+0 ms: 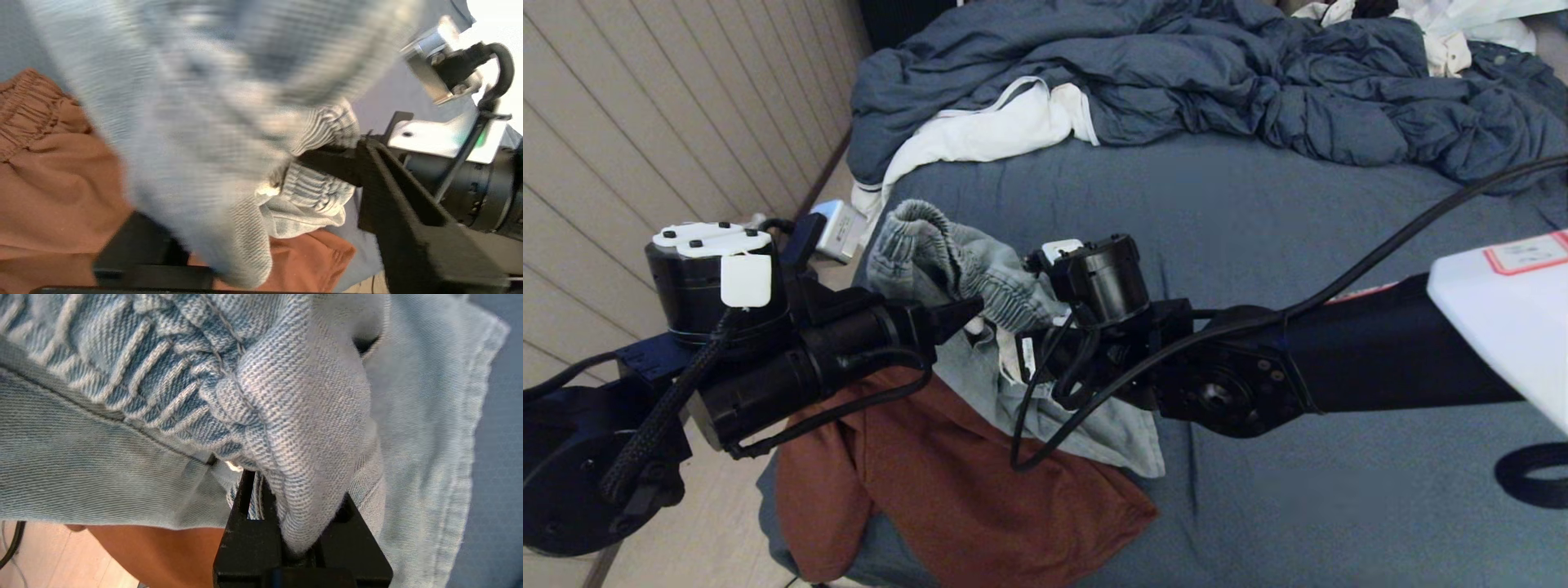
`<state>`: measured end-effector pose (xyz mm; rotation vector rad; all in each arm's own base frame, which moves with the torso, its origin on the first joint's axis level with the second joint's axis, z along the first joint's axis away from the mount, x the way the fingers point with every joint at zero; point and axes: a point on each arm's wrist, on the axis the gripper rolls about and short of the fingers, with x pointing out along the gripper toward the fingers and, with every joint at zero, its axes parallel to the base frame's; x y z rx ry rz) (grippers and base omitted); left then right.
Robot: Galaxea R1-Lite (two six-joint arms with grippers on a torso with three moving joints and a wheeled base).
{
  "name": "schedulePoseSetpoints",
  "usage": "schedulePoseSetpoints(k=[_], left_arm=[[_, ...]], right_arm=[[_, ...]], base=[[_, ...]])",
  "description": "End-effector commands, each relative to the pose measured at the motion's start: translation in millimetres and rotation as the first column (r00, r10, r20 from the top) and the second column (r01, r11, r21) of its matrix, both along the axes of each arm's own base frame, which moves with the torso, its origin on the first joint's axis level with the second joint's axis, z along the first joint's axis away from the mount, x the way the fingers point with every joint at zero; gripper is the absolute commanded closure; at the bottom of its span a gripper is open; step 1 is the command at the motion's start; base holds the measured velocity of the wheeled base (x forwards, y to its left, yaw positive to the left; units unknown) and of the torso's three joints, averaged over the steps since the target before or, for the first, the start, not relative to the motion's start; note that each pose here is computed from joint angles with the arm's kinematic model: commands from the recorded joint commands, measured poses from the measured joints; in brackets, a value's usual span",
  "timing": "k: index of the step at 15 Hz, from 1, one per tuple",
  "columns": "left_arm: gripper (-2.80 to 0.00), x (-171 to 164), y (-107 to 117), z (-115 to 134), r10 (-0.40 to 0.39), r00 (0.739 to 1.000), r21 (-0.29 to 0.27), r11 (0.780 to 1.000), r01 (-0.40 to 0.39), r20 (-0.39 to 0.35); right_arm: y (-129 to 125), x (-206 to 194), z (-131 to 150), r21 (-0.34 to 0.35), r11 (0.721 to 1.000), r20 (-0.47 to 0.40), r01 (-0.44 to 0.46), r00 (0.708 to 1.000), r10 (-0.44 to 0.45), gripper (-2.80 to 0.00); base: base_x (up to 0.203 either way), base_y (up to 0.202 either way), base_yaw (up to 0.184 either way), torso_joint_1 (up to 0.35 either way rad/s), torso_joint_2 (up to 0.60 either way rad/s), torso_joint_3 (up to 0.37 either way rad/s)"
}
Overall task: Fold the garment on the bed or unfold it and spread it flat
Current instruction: Unford the blue shorts
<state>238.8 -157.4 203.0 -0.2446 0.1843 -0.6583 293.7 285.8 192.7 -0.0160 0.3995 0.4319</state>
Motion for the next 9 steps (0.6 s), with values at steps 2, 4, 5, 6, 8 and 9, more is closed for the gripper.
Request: schedulePoseSetpoints(k=[2,4,5,6,8,9], left_arm=[[-2.80,4,2,1,0.016,1.000,-0.006,1.000,-0.016,0.006],[-2.80,10,6,3,0.038,0.999,-0.011,0.999,-0.038,0.013],[-2.80,14,9,4,0.050,0.999,-0.013,0.999,-0.050,0.017],[-2.80,15,11,5,0.059,0.998,-0.015,0.998,-0.059,0.020],[-2.80,15,13,8,0.066,0.998,-0.013,0.998,-0.065,0.019],[-2.80,16,12,6,0.066,0.998,-0.008,0.998,-0.066,0.011]], right_arm=[[-8,3,4,0.010,1.000,0.005,0.017,1.000,-0.017,0.00],[-10,3,8,0.016,1.000,0.011,0.018,1.000,-0.018,0.00],[-10,2,10,0.020,1.000,0.015,0.017,1.000,-0.017,0.00],[-11,1,11,0.021,1.000,0.016,0.018,1.000,-0.018,0.00],[-13,-1,14,0.026,1.000,0.021,0.014,1.000,-0.015,0.00],[-13,-1,15,0.028,1.000,0.021,0.015,1.000,-0.015,0.00]], base=[[0.000,0.000,0.000,0.000,0.00,0.000],[0.000,0.000,0.000,0.000,0.00,0.000],[0.000,0.000,0.000,0.000,0.00,0.000],[0.000,0.000,0.000,0.000,0.00,0.000],[0.000,0.000,0.000,0.000,0.00,0.000],[0.000,0.000,0.000,0.000,0.00,0.000]])
